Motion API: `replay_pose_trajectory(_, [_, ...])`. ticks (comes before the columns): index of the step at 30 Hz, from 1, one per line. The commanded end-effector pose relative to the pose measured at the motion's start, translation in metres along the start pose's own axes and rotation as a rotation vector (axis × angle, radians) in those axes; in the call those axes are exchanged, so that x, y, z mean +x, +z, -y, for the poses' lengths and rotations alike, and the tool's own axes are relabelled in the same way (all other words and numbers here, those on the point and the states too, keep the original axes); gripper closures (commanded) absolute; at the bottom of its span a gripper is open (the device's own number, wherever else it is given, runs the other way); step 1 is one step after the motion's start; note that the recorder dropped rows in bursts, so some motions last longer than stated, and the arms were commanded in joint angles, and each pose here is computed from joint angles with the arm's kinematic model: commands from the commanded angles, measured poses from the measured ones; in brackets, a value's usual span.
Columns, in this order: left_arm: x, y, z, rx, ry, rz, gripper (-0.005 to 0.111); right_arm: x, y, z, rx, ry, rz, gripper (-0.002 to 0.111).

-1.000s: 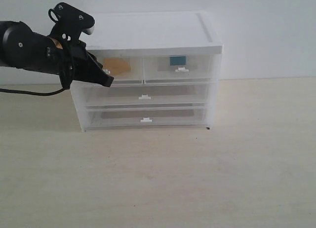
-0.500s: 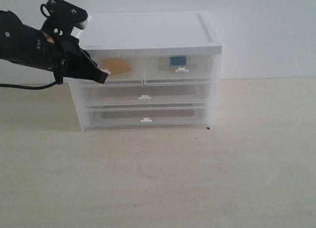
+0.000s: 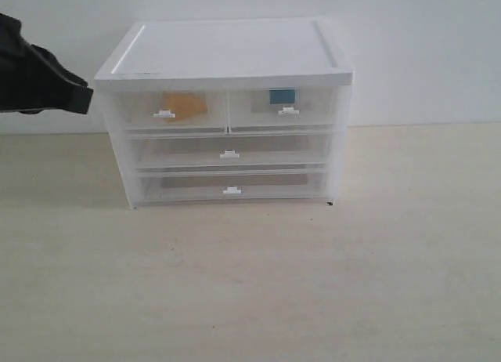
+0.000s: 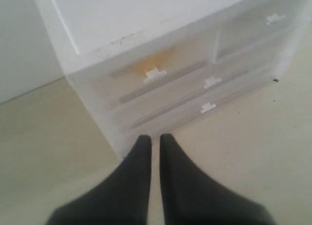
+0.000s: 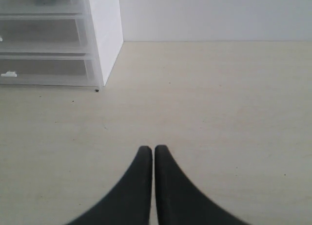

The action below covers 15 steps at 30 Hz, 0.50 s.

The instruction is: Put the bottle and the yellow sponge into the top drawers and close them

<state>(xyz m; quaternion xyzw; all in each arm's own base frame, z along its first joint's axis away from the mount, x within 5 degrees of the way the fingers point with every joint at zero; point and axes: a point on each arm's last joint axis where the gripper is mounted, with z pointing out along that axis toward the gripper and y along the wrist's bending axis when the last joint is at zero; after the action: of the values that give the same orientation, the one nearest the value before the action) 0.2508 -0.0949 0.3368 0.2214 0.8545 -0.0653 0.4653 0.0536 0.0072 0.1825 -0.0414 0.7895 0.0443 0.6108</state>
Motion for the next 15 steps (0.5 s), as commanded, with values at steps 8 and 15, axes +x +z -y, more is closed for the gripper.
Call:
replay_pose_trajectory(8, [0.066, -0.046, 0.010, -0.015, -0.093, 0.081, 0.103, -0.001, 0.000, 0.000, 0.002, -0.004, 0.009, 0.108])
replay_pose_trajectory(15, [0.094, -0.070, 0.017, 0.009, -0.209, 0.130, 0.103, -0.001, 0.000, 0.000, 0.002, -0.004, 0.009, 0.108])
